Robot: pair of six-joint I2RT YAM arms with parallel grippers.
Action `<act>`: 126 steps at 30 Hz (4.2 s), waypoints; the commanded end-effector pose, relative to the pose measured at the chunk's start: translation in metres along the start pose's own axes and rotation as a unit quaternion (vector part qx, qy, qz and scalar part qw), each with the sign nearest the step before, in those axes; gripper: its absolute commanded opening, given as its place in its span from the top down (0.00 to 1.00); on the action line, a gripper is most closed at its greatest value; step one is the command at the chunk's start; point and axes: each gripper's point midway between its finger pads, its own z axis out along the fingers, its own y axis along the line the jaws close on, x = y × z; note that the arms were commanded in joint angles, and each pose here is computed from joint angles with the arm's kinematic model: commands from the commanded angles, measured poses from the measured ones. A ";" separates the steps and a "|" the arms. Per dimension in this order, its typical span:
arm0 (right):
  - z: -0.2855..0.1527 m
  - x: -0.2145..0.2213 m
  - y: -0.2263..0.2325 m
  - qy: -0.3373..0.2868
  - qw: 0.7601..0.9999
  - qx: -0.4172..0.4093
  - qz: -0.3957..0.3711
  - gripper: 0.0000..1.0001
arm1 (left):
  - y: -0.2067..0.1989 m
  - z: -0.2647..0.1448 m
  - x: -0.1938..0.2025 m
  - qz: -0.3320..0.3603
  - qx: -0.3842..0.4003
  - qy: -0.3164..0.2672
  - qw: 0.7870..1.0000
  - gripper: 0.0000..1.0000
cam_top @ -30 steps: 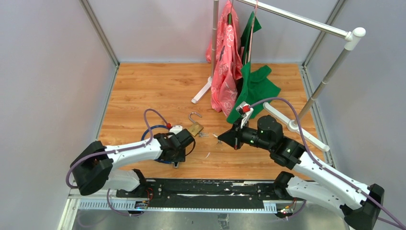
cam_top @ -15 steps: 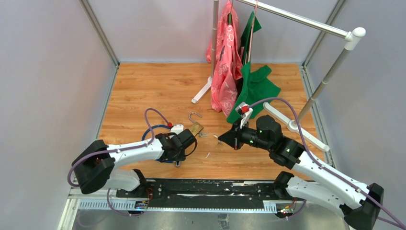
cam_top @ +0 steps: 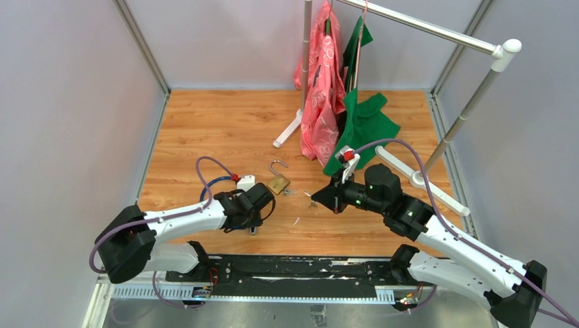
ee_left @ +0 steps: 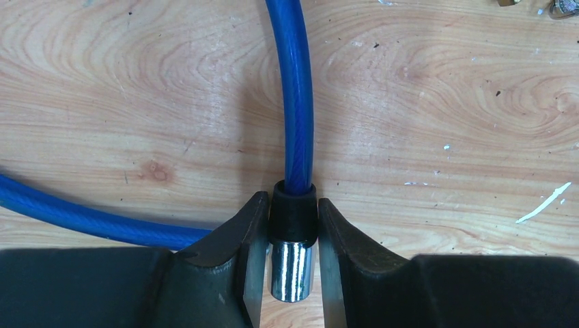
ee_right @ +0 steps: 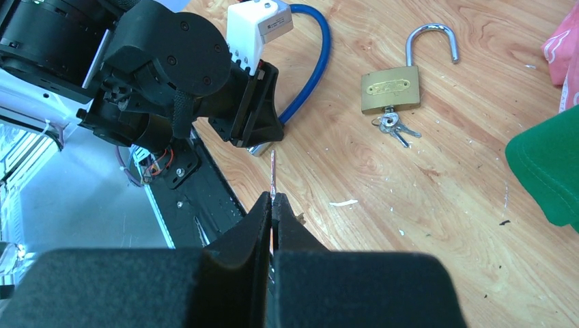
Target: Unlock with the key
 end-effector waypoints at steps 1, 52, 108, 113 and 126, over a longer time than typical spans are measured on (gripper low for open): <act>-0.002 -0.008 0.001 -0.008 1.000 0.006 -0.008 1.00 | 0.012 0.004 0.000 -0.005 -0.019 -0.009 1.000 0.67; -0.011 0.002 -0.008 -0.014 0.999 0.029 0.019 1.00 | -0.016 -0.047 -0.085 -0.112 0.017 -0.135 0.984 1.00; 0.044 0.034 -0.025 0.007 0.988 0.108 0.114 1.00 | -0.106 -0.058 -0.136 -0.351 0.200 -0.076 0.912 1.00; 0.040 0.046 -0.042 -0.010 0.985 0.124 0.122 1.00 | -0.107 -0.056 -0.132 -0.362 0.216 -0.065 0.905 1.00; 0.053 0.051 -0.032 -0.034 0.987 0.053 0.148 1.00 | -0.115 -0.069 -0.131 -0.416 0.277 -0.034 0.865 1.00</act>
